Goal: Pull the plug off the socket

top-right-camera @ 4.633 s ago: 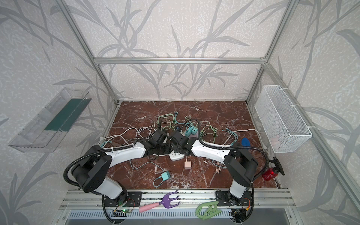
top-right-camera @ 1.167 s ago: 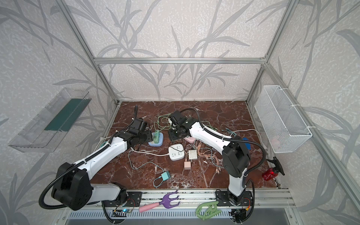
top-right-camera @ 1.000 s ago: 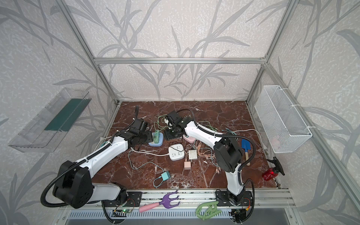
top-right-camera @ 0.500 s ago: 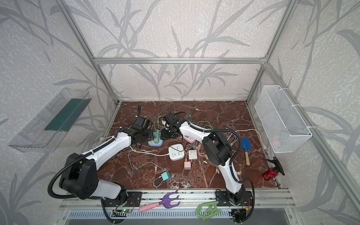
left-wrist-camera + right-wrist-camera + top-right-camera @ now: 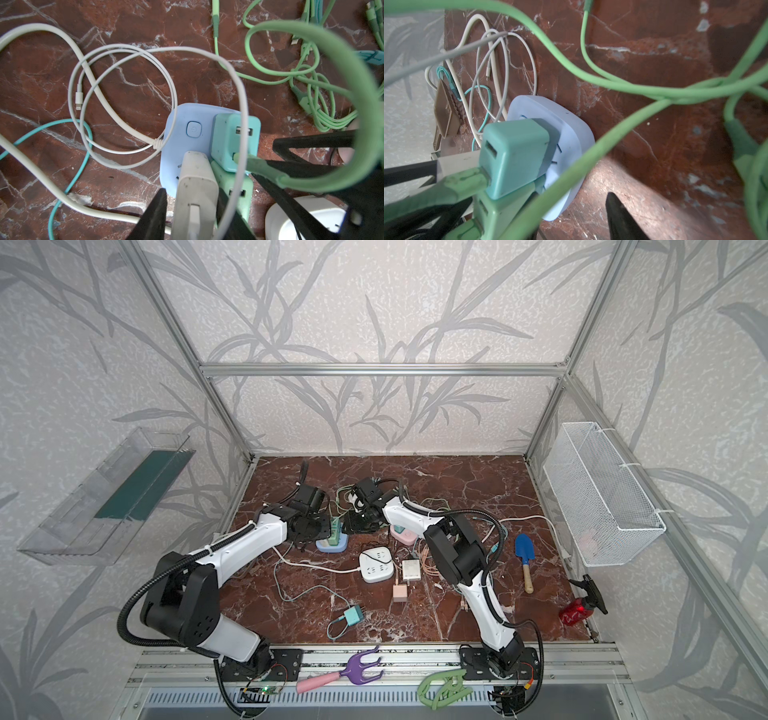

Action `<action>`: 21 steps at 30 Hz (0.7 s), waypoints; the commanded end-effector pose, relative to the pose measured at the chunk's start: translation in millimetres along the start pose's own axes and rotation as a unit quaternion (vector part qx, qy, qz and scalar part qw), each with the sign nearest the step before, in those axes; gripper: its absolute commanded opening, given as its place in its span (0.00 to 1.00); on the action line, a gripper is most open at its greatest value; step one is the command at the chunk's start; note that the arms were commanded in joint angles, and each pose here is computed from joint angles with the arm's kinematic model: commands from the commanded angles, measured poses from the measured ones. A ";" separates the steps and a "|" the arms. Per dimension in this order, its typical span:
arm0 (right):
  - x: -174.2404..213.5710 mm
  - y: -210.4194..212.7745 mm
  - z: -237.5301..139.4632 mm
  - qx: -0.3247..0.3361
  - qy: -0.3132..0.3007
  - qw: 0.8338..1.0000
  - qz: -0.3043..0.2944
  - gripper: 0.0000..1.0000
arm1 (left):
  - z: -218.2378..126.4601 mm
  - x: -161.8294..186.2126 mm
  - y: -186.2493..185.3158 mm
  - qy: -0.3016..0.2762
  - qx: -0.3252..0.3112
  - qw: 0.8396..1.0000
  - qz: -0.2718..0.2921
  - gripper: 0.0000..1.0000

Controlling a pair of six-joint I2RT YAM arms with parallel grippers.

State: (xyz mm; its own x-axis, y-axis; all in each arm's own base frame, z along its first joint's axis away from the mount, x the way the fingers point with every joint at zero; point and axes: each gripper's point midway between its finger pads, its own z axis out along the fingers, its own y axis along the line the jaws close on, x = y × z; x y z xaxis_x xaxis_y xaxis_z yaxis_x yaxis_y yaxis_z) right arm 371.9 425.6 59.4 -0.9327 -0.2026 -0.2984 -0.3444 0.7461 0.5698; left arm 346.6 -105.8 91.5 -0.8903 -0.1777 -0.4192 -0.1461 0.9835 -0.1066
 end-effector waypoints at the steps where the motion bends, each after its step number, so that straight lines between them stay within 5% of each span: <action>1: -6.2 5.4 4.5 -0.017 0.001 1.000 0.004 0.52 | -1.8 4.7 3.1 0.017 -0.005 1.000 0.000 0.39; 21: 10.9 -9.3 23.2 -0.011 0.032 0.999 0.011 0.47 | -11.2 -1.6 -17.5 0.011 0.051 0.999 -0.003 0.21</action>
State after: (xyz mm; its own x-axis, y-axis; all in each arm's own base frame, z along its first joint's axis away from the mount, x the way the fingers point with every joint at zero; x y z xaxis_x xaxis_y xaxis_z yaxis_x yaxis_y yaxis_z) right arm 369.6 431.7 39.7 -0.9451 -0.2063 -0.2532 -0.3204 0.7362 0.5961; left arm 343.6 -114.9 91.5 -0.9023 -0.1759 -0.3935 -0.1253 0.9806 -0.1509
